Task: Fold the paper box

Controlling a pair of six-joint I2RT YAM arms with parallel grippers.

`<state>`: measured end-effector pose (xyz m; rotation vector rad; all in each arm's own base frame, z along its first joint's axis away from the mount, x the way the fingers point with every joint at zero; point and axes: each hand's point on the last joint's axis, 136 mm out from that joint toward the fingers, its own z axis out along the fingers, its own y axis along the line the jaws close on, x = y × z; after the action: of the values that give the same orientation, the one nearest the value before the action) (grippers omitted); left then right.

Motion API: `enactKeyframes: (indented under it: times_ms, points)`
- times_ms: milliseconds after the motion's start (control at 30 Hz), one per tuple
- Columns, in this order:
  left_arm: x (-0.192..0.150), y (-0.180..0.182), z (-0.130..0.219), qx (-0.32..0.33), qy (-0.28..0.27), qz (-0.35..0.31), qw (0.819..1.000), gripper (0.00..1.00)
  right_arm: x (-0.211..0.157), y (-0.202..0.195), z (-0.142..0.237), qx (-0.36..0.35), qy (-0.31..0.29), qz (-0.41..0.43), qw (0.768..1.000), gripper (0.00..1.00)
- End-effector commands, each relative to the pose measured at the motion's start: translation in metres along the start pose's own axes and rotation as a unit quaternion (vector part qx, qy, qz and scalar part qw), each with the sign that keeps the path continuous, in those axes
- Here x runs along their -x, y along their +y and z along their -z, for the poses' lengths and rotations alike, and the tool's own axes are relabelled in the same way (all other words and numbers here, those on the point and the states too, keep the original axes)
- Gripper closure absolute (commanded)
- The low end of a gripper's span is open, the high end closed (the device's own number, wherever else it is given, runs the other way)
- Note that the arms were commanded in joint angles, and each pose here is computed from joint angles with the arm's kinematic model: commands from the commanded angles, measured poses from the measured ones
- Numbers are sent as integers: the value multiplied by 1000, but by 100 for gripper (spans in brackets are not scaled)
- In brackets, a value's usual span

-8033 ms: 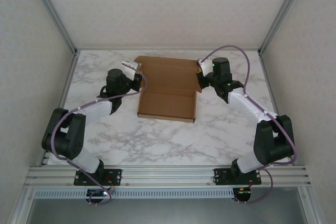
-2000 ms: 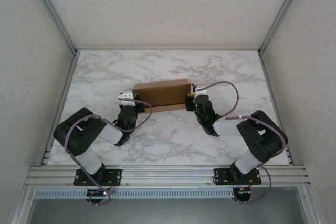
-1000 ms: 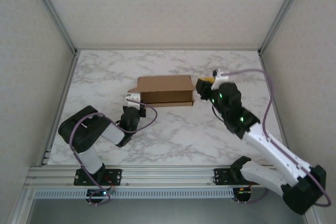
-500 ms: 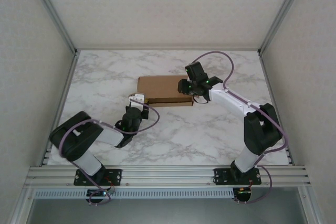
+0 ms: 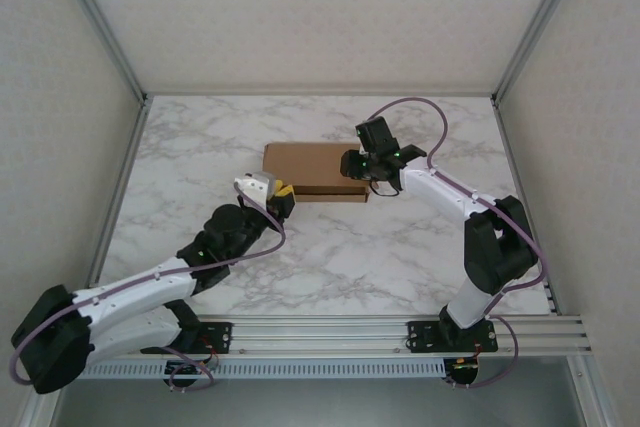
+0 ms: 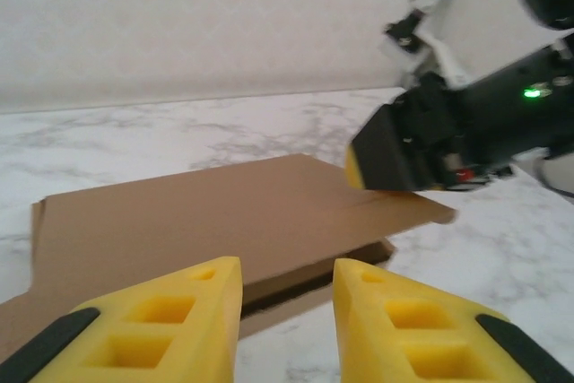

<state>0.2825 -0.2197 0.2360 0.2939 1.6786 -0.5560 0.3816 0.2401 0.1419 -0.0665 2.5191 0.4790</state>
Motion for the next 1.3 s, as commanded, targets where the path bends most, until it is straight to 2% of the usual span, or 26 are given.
enactKeyframes:
  times_ms: [0, 100, 200, 300, 400, 500, 600, 733, 800, 1000, 1200, 1267]
  points:
    - [-2, -9, 9, -21, 49, 3, 999, 65, 1, -1, -2, 2, 8, 3, 1000, 61]
    - [28, 21, 3, 45, 35, 86, 995, 57, -3, -3, -8, -2, 18, 7, 1000, 61]
    - [49, 52, -20, 49, 63, 161, 984, 55, -11, -10, -17, -16, 31, 16, 999, 61]
    - [54, 86, -43, 93, 85, 180, 976, 53, -20, -16, -26, -25, 46, 23, 998, 61]
    - [42, 125, -65, 140, 104, 203, 964, 51, -27, -20, -34, -31, 58, 24, 998, 61]
    - [11, 163, -84, 172, 126, 248, 945, 52, -30, -18, -39, -25, 67, 26, 997, 61]
    - [-22, 188, -103, 176, 158, 284, 929, 52, -18, -11, -26, -8, 42, 32, 999, 60]
    - [-55, 192, -120, 153, 197, 299, 921, 49, 12, -11, 0, 7, -1, 29, 1000, 55]
    - [-67, 190, -123, 140, 211, 301, 919, 48, 21, -21, 2, 8, -5, 16, 1000, 53]
    - [-95, 197, -116, 145, 237, 307, 910, 48, 29, -61, -14, 7, 22, -30, 999, 46]
    - [-110, 197, -113, 147, 260, 308, 903, 48, 20, -54, -33, 75, 58, -38, 995, 44]
    - [-112, 196, -113, 146, 264, 309, 902, 48, 15, -57, -41, 72, 72, -41, 994, 43]
